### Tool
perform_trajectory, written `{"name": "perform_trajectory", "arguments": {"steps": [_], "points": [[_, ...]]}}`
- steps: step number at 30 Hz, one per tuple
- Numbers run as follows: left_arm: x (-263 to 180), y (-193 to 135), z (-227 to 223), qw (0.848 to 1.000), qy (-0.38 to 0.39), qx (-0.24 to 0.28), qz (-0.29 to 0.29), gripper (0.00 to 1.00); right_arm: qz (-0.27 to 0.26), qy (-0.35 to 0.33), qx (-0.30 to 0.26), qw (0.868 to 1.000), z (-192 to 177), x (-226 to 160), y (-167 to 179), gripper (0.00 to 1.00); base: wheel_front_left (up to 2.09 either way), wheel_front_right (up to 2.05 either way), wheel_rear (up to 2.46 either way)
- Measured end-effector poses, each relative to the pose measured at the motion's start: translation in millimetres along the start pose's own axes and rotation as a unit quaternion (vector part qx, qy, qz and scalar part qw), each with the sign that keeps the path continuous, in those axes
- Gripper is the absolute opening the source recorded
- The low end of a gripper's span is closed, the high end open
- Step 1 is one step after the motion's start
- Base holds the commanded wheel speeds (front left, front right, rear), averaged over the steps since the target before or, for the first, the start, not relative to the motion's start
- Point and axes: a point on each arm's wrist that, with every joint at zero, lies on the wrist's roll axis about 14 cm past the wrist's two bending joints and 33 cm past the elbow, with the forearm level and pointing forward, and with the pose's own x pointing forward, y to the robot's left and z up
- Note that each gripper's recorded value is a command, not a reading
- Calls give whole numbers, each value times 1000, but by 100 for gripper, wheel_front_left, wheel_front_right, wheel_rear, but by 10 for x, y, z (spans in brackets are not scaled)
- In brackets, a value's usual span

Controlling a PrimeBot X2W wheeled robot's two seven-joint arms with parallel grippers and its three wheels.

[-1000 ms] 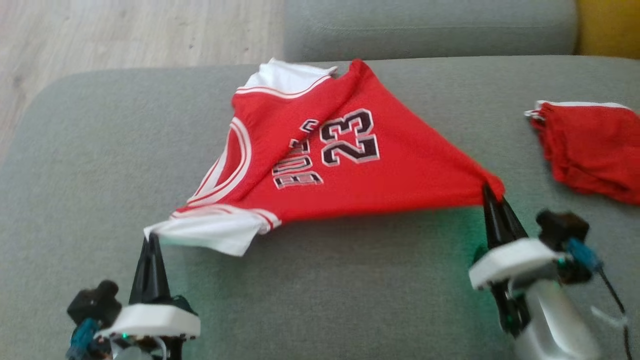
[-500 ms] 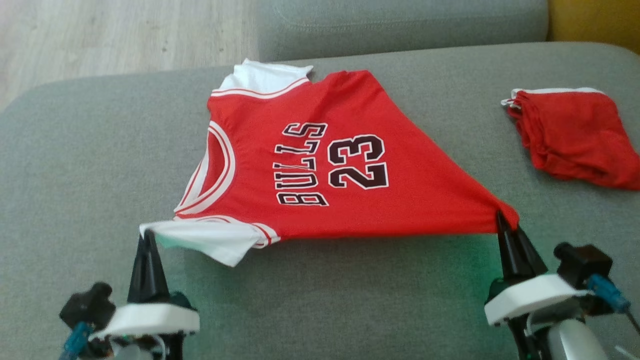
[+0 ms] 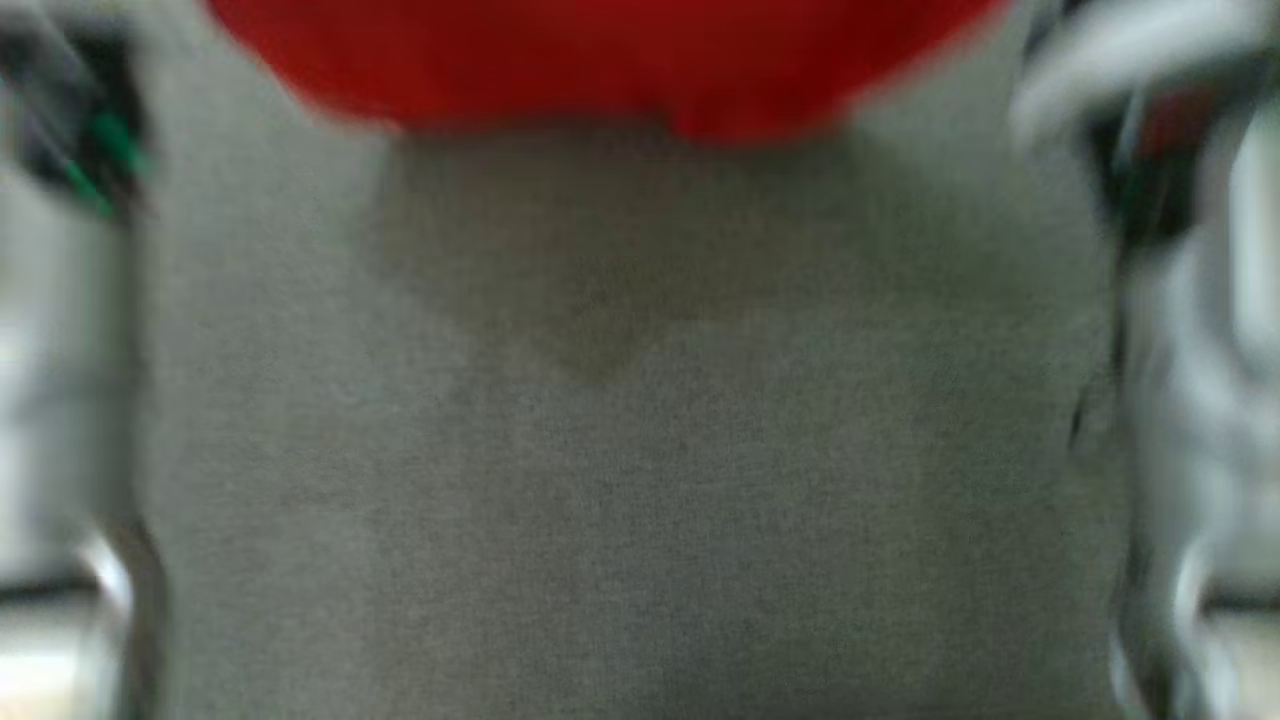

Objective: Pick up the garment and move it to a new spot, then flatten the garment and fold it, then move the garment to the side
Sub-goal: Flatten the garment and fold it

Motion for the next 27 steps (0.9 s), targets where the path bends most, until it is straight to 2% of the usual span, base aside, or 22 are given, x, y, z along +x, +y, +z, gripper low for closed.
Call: {"name": "perform_trajectory", "arguments": {"steps": [6, 9, 12, 15, 22, 27], "points": [[1018, 154, 484, 999, -36, 33, 3, 0, -11, -70, -50, 996, 788, 1046, -235, 0, 0, 0, 0], [1331, 199, 823, 993, -111, 36, 13, 0, -29, -139, -93, 985, 1156, 1323, -369, 0, 0, 0, 0], [1473, 251, 1028, 984, -173, 35, 19, 0, -41, -186, -113, 975, 1264, 1453, -484, 0, 0, 0, 0], [1517, 335, 1009, 980, -197, 20, 28, 0, -45, -188, -114, 974, 1090, 1523, -550, 0, 0, 0, 0], [1499, 606, 424, 989, -133, 6, 58, 0, -33, -110, -101, 988, 380, 1668, -510, 0, 0, 0, 0], [1205, 657, -243, 997, -59, 13, 55, 0, -11, -6, -108, 994, -491, 1519, -388, 0, 0, 0, 0]]}}
